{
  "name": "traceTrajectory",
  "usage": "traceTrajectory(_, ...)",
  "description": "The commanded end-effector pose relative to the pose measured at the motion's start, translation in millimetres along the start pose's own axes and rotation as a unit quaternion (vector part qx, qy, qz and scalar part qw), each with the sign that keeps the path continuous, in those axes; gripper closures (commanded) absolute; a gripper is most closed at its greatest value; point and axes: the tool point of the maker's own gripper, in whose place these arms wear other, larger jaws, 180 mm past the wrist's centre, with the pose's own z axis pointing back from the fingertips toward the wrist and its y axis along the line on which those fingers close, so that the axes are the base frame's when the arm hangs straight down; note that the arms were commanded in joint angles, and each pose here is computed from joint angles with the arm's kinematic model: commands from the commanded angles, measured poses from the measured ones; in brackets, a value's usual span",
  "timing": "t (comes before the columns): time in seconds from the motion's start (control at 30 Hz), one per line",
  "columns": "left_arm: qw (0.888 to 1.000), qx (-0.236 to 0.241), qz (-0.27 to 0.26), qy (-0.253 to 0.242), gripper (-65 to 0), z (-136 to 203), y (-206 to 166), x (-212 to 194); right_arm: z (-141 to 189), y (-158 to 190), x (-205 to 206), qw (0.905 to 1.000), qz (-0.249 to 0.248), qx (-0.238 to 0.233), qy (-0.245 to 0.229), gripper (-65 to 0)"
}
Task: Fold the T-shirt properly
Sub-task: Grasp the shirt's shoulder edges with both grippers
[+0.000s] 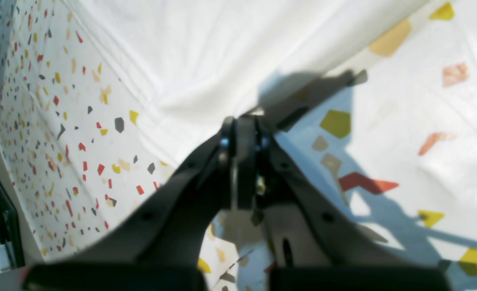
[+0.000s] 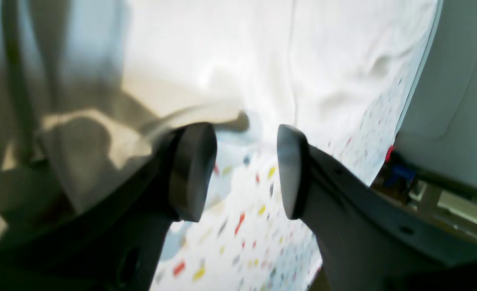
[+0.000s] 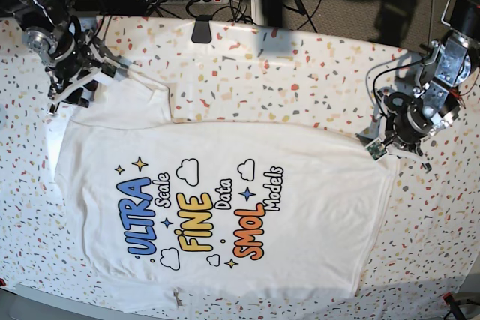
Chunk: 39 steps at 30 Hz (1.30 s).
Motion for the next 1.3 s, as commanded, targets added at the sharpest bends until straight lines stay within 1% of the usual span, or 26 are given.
traceTrajectory(0.0,1.0,0.005,-0.005,0.009,0.0,3.1,8.7,-3.3,0.2,-8.7,3.0,0.9999,0.003,-0.003,-0.01,-28.6)
traceTrajectory(0.13,1.0,0.005,-0.005,0.009,0.0,3.1,8.7,-3.3,-4.8,-16.7,14.3,0.9997,0.013,-0.004,-0.022,-28.6)
traceTrajectory(0.27,1.0,0.005,-0.005,0.009,0.0,3.1,8.7,-3.2,-7.0,-17.6,22.3,0.9991,-0.012,0.014,-0.037,-28.6)
traceTrajectory(0.4,1.0,0.005,-0.004,0.009,0.0,3.0,8.5,-3.2,-8.4,-11.1,20.3,0.9986,-0.005,0.04,-0.035,-27.6)
traceTrajectory(0.5,1.0,0.005,-0.005,0.009,0.0,3.0,8.5,-3.5,-13.2,-5.1,15.5,0.9982,-0.01,0.053,-0.027,-21.3)
traceTrajectory(0.6,1.0,0.005,-0.004,0.009,0.0,3.0,8.4,-3.5,-17.9,1.6,17.8,0.9973,-0.018,0.066,-0.027,-17.6)
traceTrajectory(0.63,1.0,0.005,-0.005,0.009,0.0,3.0,8.5,-3.5,-19.1,2.6,20.1,0.9971,-0.02,0.068,-0.028,-14.8)
traceTrajectory(0.7,1.0,0.005,-0.004,0.009,0.0,3.0,8.2,-3.5,-20.3,1.2,22.4,0.9969,-0.029,0.067,-0.03,-6.5)
traceTrajectory(0.73,1.0,0.005,-0.004,0.009,0.0,3.0,8.2,-3.5,-20.8,-1.3,22.8,0.9965,-0.043,0.066,-0.029,-2.4)
traceTrajectory(0.77,1.0,0.005,-0.004,0.009,0.0,3.0,8.4,-3.4,-21.2,-3.5,22.2,0.9955,-0.063,0.065,-0.026,0.0)
traceTrajectory(0.83,1.0,0.002,0.005,0.003,0.0,3.1,7.3,-1.3,-22.3,-9.0,22.1,0.9925,-0.102,0.063,-0.022,0.0)
traceTrajectory(0.9,1.0,-0.004,0.023,-0.01,0.0,3.1,5.5,3.5,-22.9,-16.1,25.7,0.9877,-0.144,0.054,-0.029,0.0)
traceTrajectory(0.97,0.999,-0.01,0.043,-0.029,0.0,3.6,3.9,10.3,-23.1,-20.1,25.6,0.9836,-0.172,0.046,-0.03,0.0)
traceTrajectory(1.07,0.996,-0.018,0.071,-0.047,0.0,5.6,3.4,15.0,-22.0,-17.7,24.5,0.9805,-0.188,0.054,-0.02,0.0)
traceTrajectory(1.17,0.994,-0.021,0.09,-0.055,0.0,10.0,7.3,13.2,-18.1,-17.5,25.3,0.9805,-0.188,0.057,-0.008,0.0)
traceTrajectory(1.27,0.99,-0.027,0.117,-0.077,0.0,18.8,11.3,18.4,-8.1,-23.9,32.7,0.9809,-0.188,0.046,-0.021,0.0)
